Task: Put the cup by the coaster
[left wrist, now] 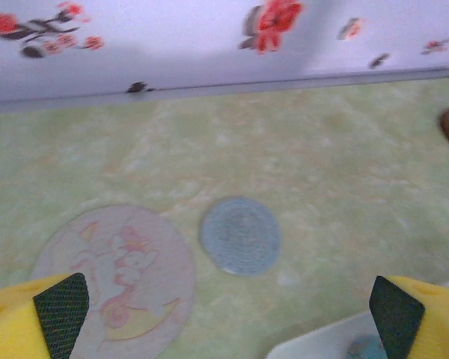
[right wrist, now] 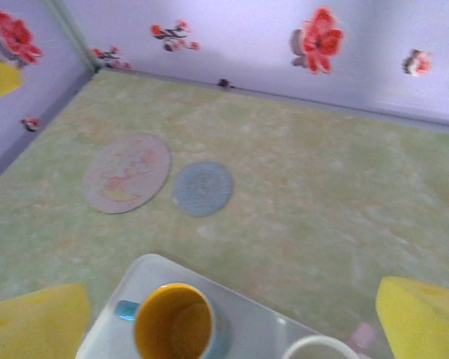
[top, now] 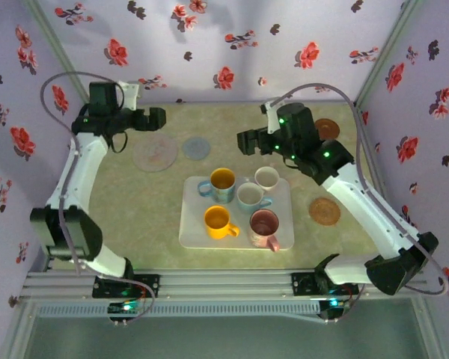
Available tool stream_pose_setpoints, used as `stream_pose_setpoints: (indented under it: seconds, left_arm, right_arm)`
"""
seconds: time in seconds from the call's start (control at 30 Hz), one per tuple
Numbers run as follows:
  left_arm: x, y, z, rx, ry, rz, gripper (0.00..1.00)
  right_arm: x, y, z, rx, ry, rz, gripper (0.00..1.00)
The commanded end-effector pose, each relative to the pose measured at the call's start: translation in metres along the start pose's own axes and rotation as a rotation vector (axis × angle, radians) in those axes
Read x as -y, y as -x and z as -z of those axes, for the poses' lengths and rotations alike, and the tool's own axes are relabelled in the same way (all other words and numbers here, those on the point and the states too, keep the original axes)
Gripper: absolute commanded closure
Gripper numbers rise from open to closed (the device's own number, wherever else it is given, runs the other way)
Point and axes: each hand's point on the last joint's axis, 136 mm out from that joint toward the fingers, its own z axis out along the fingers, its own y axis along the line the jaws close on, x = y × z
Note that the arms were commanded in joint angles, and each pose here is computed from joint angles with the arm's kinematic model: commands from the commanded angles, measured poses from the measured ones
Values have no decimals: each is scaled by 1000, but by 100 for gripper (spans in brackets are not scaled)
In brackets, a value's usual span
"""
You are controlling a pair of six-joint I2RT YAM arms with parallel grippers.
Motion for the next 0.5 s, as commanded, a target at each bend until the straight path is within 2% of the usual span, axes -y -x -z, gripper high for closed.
stream_pose_setpoints:
  seconds: [0.0,0.2,0.33,0.47]
  left_arm:
    - [37,26,20,188,-146,-152,1]
    - [73,12,37,245,-269,-244,1]
    - [97,-11,33,196,-369,-279,1]
    - [110,-33,23,148,-405,-307,1]
  right_arm:
    - [34,-7,10,-45,-121,-38,1]
    - [90,-23,8,-114,-256,-156,1]
    - [125,-40,1,-165,-338,-234,3]
    - [154,-58,-10,-214,-388,-310,6]
